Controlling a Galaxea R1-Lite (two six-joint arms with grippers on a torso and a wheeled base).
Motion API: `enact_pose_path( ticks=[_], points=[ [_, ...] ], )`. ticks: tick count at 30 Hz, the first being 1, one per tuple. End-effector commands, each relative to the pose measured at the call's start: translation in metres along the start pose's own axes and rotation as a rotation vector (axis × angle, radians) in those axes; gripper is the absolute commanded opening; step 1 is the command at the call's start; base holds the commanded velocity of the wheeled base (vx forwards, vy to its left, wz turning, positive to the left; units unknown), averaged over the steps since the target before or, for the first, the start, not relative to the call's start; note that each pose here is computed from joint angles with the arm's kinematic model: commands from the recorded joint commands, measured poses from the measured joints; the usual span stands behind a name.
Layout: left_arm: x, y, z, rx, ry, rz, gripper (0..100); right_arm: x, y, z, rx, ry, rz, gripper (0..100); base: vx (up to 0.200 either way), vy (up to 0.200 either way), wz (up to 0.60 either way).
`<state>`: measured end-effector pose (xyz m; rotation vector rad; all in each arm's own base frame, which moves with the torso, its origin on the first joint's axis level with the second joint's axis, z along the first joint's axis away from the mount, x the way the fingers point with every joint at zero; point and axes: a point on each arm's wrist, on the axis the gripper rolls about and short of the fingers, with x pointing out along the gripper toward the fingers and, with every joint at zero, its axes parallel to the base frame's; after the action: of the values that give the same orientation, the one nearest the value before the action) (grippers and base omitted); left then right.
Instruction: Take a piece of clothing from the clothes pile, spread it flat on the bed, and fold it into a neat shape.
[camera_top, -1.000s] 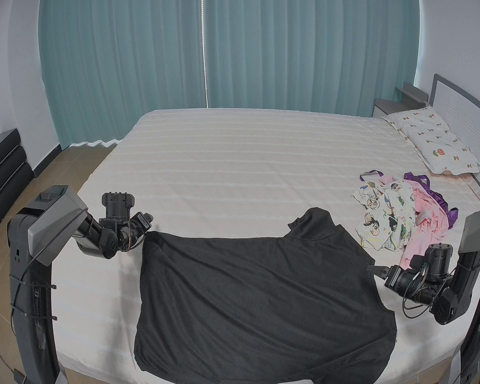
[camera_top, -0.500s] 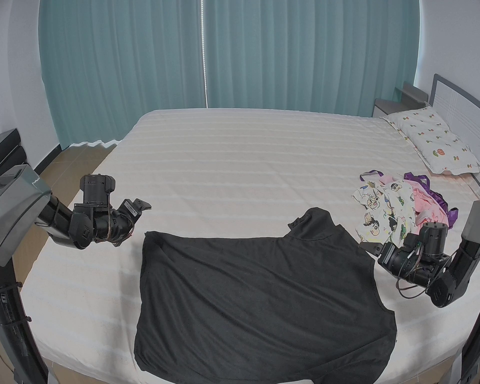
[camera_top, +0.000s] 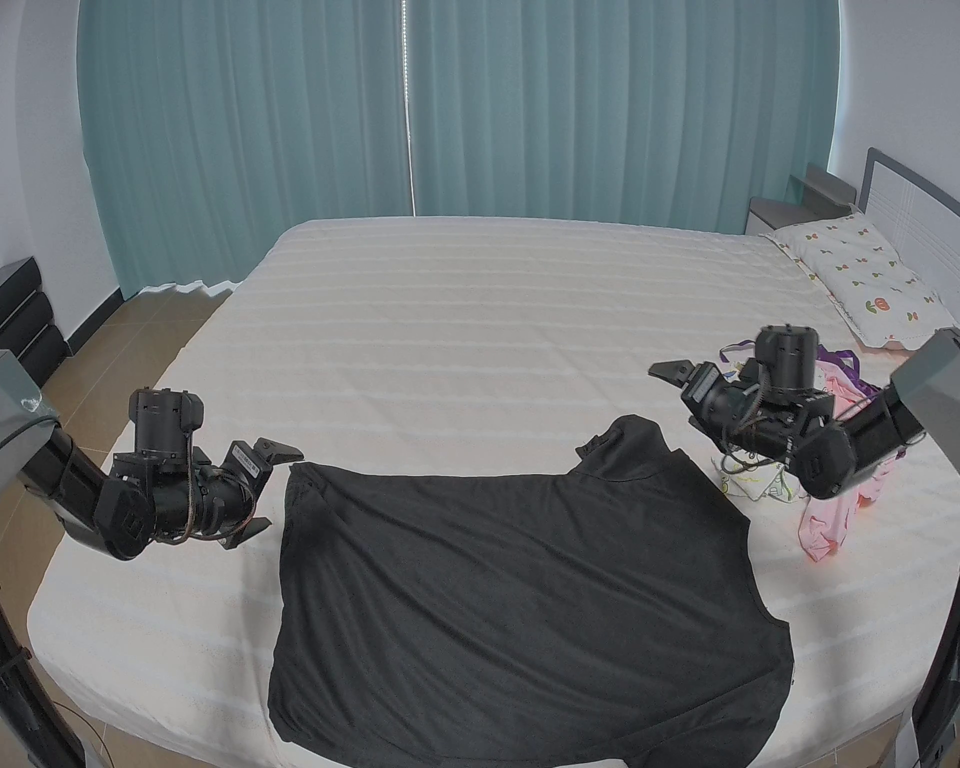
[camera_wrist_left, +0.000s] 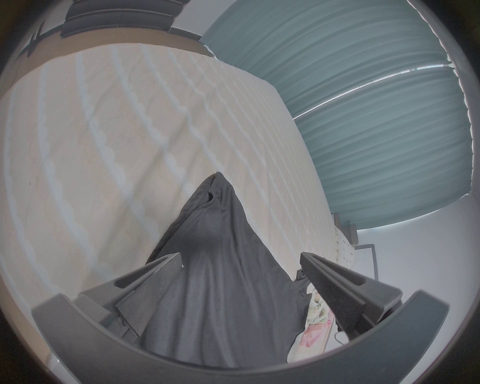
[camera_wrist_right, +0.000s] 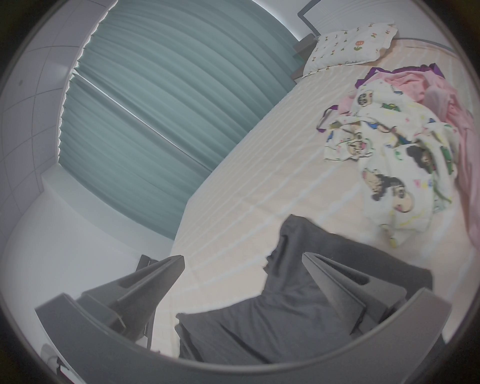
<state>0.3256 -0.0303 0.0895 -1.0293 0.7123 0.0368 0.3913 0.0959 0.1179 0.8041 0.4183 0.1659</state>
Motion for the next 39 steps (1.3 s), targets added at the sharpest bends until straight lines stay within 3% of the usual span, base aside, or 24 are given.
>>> enact_pose_path(
  ticks=[1, 7, 13, 22, 39],
  points=[
    [-0.024, 0.019, -0.025, -0.064, 0.042, -0.038, 100, 0.079, 0.017, -0.070, 0.015, 0.090, -0.088, 100, 0.000, 0.000, 0.00],
    [-0.024, 0.024, -0.029, -0.066, 0.056, -0.022, 100, 0.108, 0.010, -0.080, 0.010, 0.133, -0.143, 100, 0.000, 0.000, 0.00],
    [-0.024, 0.026, -0.033, -0.067, 0.068, -0.010, 100, 0.130, 0.003, -0.081, 0.002, 0.106, -0.182, 100, 0.000, 0.000, 0.00],
    [-0.018, 0.031, -0.036, -0.066, 0.082, 0.010, 100, 0.136, 0.006, -0.069, -0.031, 0.088, -0.187, 100, 0.000, 0.000, 0.00],
    [-0.015, 0.032, -0.036, -0.064, 0.079, 0.015, 100, 0.148, -0.006, -0.074, -0.058, 0.107, -0.218, 100, 0.000, 0.000, 0.00]
  ],
)
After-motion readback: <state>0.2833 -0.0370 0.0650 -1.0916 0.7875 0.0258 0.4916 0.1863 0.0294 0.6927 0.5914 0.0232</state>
